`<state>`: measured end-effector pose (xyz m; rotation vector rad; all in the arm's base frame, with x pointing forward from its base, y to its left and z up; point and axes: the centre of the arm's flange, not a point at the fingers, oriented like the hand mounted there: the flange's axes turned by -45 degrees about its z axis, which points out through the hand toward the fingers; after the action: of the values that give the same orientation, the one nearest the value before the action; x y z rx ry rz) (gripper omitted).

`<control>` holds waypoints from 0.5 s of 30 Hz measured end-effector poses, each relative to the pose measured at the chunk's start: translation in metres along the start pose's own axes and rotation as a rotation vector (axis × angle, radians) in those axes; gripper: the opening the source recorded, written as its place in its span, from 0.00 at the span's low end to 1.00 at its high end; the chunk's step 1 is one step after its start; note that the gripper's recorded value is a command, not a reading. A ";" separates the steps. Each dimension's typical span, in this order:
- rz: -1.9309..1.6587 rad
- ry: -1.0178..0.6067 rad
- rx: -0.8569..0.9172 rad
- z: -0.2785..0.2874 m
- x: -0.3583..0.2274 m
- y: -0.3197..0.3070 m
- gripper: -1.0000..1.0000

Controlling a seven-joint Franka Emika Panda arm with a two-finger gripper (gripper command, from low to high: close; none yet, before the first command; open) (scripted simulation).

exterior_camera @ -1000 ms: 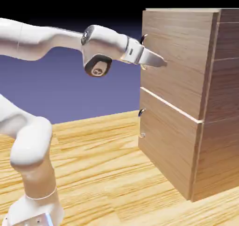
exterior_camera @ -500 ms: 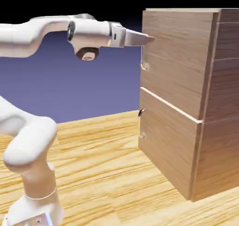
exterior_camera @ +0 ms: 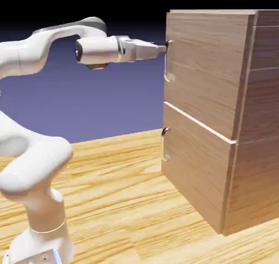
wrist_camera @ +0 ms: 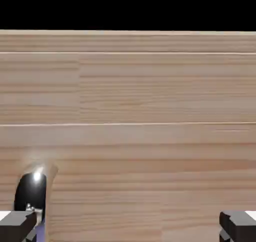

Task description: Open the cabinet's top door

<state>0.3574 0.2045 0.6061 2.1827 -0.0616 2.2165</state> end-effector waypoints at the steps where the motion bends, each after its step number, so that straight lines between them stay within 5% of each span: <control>1: -0.001 0.000 0.001 0.002 -0.007 -0.007 0.50; 12: -0.007 -0.015 0.006 0.053 -0.048 -0.042 0.50; 13: -0.007 -0.015 0.006 0.061 -0.049 -0.042 0.00; 15: -0.007 -0.015 0.006 0.061 -0.049 -0.042 0.00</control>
<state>0.4215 0.2433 0.5587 2.1994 -0.0479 2.1994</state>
